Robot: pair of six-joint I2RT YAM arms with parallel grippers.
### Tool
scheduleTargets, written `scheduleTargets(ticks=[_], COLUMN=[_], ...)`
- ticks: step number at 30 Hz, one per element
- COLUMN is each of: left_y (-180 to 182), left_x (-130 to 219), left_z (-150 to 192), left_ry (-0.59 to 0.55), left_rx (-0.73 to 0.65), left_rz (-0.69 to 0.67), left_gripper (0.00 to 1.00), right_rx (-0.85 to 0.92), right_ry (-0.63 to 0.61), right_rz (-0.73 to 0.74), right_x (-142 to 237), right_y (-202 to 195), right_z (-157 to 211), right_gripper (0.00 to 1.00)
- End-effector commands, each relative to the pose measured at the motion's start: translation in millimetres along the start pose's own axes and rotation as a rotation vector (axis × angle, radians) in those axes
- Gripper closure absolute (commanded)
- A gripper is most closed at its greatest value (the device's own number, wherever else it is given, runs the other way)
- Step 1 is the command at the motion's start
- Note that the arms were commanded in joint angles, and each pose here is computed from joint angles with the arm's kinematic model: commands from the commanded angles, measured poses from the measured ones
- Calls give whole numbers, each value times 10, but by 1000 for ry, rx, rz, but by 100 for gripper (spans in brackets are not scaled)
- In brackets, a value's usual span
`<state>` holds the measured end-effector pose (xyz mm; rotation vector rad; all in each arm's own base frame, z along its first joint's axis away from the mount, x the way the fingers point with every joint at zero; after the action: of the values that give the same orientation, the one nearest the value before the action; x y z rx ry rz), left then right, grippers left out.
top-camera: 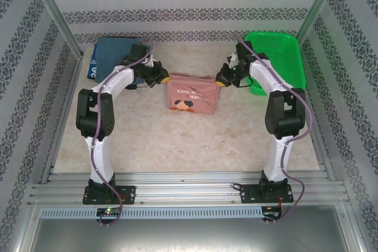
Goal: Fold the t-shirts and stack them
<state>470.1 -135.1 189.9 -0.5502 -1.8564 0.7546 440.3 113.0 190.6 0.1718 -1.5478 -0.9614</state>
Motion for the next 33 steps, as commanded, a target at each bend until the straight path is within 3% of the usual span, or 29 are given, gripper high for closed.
scheduleTargets(ticks=[1,8,11,13,15,16,18,19,22,26,33], left_y=[138,264,315,332,275,195,26,-98,-395,-529,-110], left_x=[38,-227,-343,-402,-400,-355,-213,-111,215,575,500], left_z=[-213,-391,-496,-603,-731,-816,-951,-1024,-1120,-893,-70], left_ry=[-37,-35,-46,-70,-110,-133,-174,-196,-235,-208,-60], left_rx=[2,23,27,46,56,47,25,4,-57,-147,-157], left_rz=[-21,8,22,52,95,119,125,142,159,54,-38], left_gripper=[100,100,99,83,67,60,39,18,15,15,14], right_rx=[-25,-54,-62,-76,-96,-93,-49,-1,108,182,259], right_ry=[-21,-5,-15,-35,-78,-98,-165,-210,-292,-286,-223], right_rz=[27,38,34,32,0,-42,-89,-101,-130,-174,-291], right_x=[45,-152,-214,-217,-155,-86,134,288,703,982,857], right_y=[-93,-173,-179,-184,-149,-92,75,189,465,560,432], right_z=[-167,-367,-462,-562,-684,-747,-826,-834,-725,-354,456], right_gripper=[100,100,91,86,71,68,60,59,53,50,37])
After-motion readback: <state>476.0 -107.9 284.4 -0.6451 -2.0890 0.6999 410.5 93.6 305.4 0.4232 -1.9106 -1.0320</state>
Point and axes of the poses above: each hand's point on the last joint's axis, 136 mm out from that joint toward the fingers, its own x axis back along the fingers, its own y axis along the line the jaws close on, z = x × y, the point moved 8 cm from there along x, back along the fingers, and after that the axes turned 14 degrees about -x, right-handed, at the moved point
